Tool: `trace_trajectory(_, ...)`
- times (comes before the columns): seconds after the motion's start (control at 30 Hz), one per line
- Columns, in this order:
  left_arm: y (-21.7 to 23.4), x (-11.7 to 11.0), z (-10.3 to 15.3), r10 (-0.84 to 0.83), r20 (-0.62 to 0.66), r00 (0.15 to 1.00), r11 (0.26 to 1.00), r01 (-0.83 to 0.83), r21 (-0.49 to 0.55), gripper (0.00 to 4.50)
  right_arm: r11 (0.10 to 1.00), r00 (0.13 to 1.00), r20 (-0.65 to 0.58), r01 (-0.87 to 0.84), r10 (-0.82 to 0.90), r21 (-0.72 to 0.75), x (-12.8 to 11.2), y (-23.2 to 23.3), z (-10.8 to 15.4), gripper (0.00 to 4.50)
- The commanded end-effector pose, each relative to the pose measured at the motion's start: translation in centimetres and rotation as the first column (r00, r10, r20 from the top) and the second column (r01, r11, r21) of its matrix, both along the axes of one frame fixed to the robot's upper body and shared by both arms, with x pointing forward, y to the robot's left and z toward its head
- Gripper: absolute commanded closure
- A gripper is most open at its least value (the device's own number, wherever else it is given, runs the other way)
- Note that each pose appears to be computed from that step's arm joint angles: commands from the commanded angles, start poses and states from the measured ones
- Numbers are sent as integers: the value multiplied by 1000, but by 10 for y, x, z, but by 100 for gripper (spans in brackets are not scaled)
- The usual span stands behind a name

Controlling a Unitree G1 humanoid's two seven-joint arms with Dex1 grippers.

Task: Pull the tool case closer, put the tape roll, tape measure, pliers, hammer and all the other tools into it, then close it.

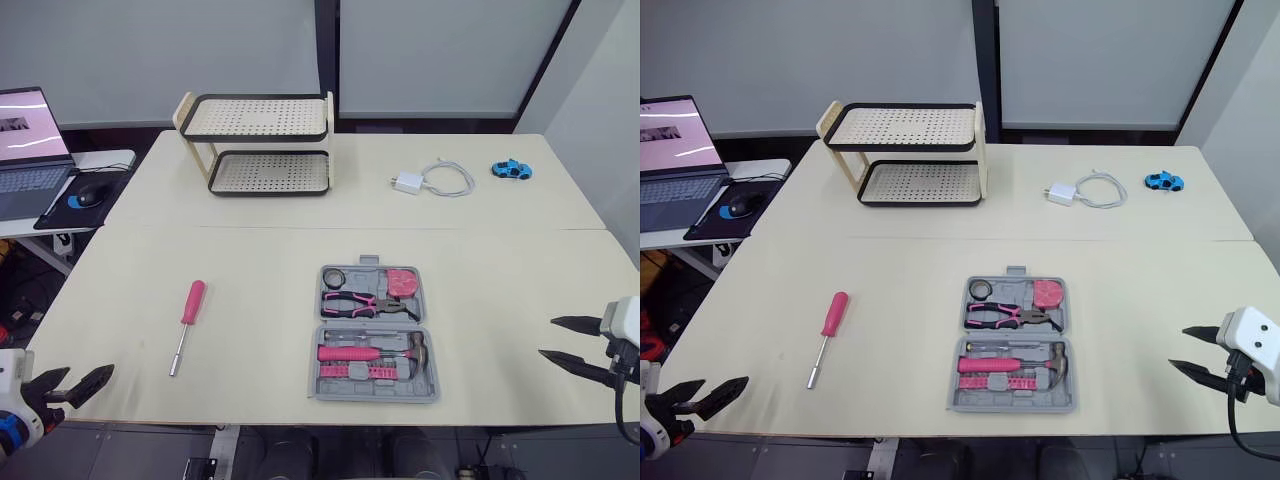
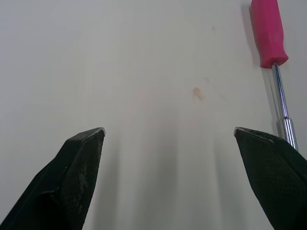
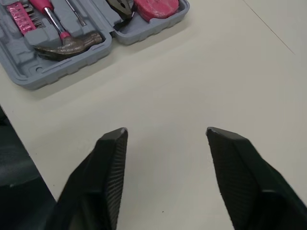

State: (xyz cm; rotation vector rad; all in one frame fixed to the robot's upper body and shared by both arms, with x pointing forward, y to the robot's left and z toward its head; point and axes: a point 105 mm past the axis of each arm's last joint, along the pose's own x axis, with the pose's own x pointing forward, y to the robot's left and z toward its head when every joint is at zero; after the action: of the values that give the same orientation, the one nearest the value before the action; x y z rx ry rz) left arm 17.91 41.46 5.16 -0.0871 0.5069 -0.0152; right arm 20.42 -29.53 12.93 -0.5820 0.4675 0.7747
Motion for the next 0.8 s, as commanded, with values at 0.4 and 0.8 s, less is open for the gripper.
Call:
trace_trajectory(0.4, -7, 6, 16, -124, 14, 992, 991, 123, 56, 0, 994, 994, 39, -105, 107, -29, 7, 10, 27, 3)
trace_trajectory(0.8, -40, 8, 23, -276, 0, 961, 961, 276, -9, 0, 958, 958, -16, -286, 286, -10, 6, 41, 41, 3)
